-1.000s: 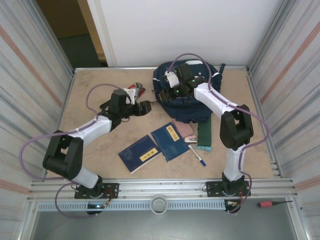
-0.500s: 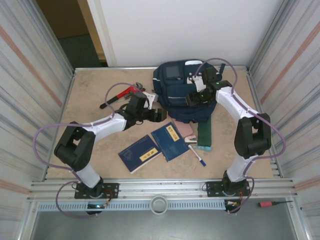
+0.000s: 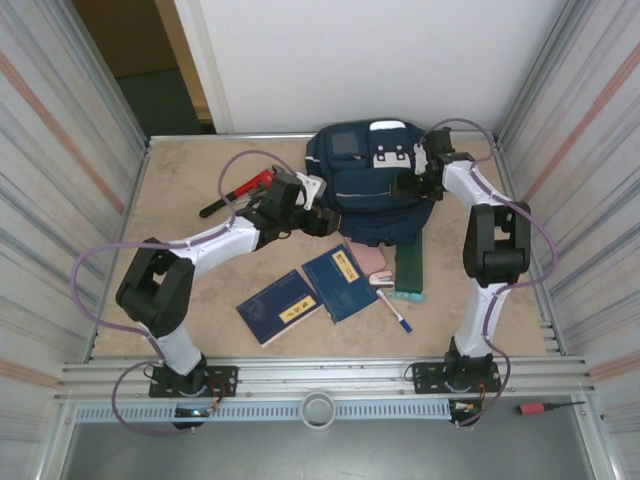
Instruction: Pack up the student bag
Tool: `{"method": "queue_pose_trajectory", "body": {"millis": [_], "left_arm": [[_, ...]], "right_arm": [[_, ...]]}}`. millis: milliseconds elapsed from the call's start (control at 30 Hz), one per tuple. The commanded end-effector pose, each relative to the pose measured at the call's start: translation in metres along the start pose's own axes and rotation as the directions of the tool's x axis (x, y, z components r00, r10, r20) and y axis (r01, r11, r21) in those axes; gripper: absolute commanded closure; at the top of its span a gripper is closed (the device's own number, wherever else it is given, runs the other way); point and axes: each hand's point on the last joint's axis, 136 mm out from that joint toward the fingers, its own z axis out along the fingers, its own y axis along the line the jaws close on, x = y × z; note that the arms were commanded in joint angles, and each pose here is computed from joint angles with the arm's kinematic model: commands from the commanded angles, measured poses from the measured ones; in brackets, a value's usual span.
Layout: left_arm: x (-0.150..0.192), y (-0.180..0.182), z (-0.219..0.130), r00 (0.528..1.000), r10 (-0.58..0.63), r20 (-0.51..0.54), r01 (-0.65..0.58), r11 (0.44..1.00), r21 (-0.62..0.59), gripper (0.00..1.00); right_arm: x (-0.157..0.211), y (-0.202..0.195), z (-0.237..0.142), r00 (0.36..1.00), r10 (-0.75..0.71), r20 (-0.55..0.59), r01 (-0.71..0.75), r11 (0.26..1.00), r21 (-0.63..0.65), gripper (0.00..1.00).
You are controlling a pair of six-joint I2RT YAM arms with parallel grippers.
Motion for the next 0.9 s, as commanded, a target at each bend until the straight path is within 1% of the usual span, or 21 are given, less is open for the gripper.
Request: {"method": "queue_pose_trajectory", "body": {"millis": [0,100,200,267,367,500,700,867], "left_arm": [[-0.004,0.001,0.0,1.0,0.02,-0.002,-0.02,1.0,-0.006,0.2],[-0.008,0.0,-0.003,1.0,0.027,0.008,-0.027,1.0,-0.008,0.2],[-0.016,0.0,-0.008,0.997,0.063,0.037,-0.063,0.998,-0.016,0.2],[-0.022,0.001,-0.014,0.993,0.099,0.064,-0.097,0.995,-0.026,0.2],[-0.036,0.002,-0.025,0.98,0.16,0.122,-0.157,0.987,-0.034,0.2],[-0.053,-0.005,-0.039,0.939,0.277,0.202,-0.273,0.961,-0.048,0.21],[-0.068,-0.016,-0.044,0.867,0.423,0.264,-0.428,0.903,-0.042,0.23],[-0.08,-0.018,-0.04,0.771,0.573,0.277,-0.574,0.814,-0.088,0.23]], "right_arm": [[-0.008,0.015,0.009,1.0,-0.004,-0.02,0.003,0.999,-0.043,0.36],[-0.012,0.012,0.012,1.0,-0.004,-0.019,0.003,0.999,-0.046,0.66],[-0.024,0.022,-0.005,1.0,-0.004,0.027,0.007,0.994,-0.111,0.88],[-0.036,0.032,-0.023,0.997,0.01,0.075,0.004,0.984,-0.179,0.99],[-0.054,0.046,-0.059,0.985,0.046,0.166,0.004,0.958,-0.285,1.0],[-0.074,0.063,-0.104,0.963,0.095,0.253,0.018,0.911,-0.413,1.0],[-0.079,0.081,-0.135,0.95,0.148,0.276,0.026,0.841,-0.541,1.0],[-0.088,0.09,-0.153,0.939,0.187,0.29,0.028,0.795,-0.606,1.0]]}}
